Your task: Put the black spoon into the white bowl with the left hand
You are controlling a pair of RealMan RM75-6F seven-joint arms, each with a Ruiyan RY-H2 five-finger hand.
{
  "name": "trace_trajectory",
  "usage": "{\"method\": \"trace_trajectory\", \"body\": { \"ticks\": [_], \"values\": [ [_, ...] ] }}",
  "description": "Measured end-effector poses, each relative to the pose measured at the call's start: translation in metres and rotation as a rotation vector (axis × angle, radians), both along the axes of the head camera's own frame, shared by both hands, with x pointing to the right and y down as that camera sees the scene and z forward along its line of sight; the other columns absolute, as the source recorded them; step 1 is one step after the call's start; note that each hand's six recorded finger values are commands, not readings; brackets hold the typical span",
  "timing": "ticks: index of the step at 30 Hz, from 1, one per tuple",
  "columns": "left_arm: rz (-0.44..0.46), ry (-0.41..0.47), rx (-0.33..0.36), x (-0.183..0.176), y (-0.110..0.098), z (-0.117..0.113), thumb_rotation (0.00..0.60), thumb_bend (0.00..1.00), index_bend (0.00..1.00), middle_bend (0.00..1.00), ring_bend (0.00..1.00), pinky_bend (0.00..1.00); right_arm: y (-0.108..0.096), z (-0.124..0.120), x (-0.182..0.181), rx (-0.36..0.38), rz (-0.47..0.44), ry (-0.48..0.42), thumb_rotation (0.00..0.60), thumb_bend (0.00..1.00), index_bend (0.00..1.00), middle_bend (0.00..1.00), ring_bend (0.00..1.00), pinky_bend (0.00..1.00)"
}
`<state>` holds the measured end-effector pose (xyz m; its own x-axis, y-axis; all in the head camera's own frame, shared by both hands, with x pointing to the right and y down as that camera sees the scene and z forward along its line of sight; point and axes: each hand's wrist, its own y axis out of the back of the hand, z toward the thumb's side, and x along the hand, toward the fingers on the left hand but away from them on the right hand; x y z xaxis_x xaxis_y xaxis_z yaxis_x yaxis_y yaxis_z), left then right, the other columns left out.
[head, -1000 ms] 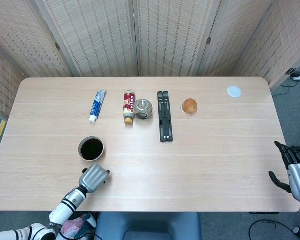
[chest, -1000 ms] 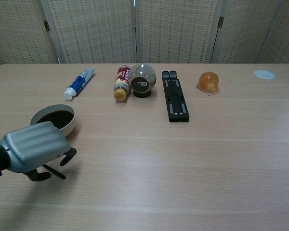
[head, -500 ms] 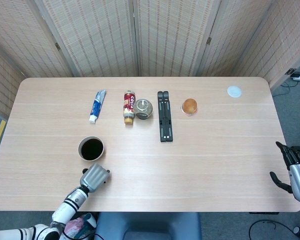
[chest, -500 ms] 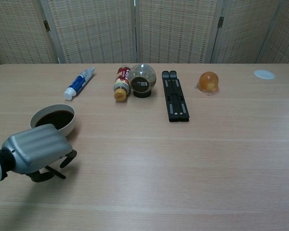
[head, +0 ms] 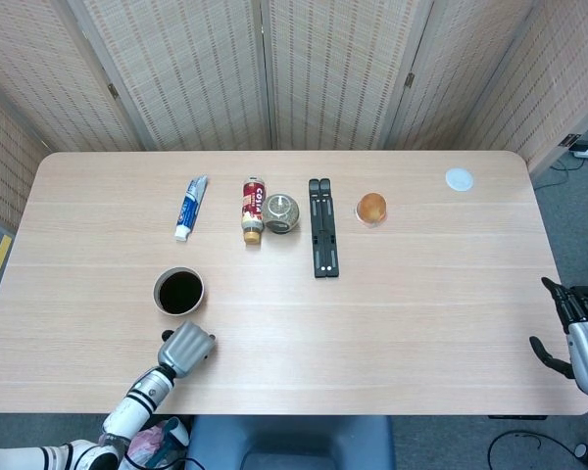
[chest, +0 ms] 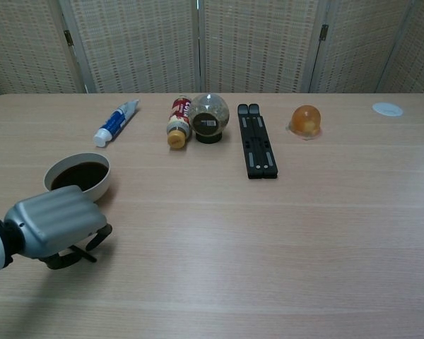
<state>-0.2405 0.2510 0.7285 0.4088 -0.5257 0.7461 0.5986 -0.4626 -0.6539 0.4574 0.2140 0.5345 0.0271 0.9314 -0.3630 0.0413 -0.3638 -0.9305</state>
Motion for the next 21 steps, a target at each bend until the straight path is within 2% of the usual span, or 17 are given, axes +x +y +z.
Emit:
{"method": "trace_trajectory", "body": {
  "ticks": [21],
  "values": [
    [-0.016,-0.018,-0.015,-0.0008,0.0029,0.0034,0.600,0.47,0.61,1.00,0.92,1.00,-0.0007,0.0005,0.0008,0.004,0.000,0.000,0.600,0.21,0.09,0.21,0.22,0.29]
  ]
}}
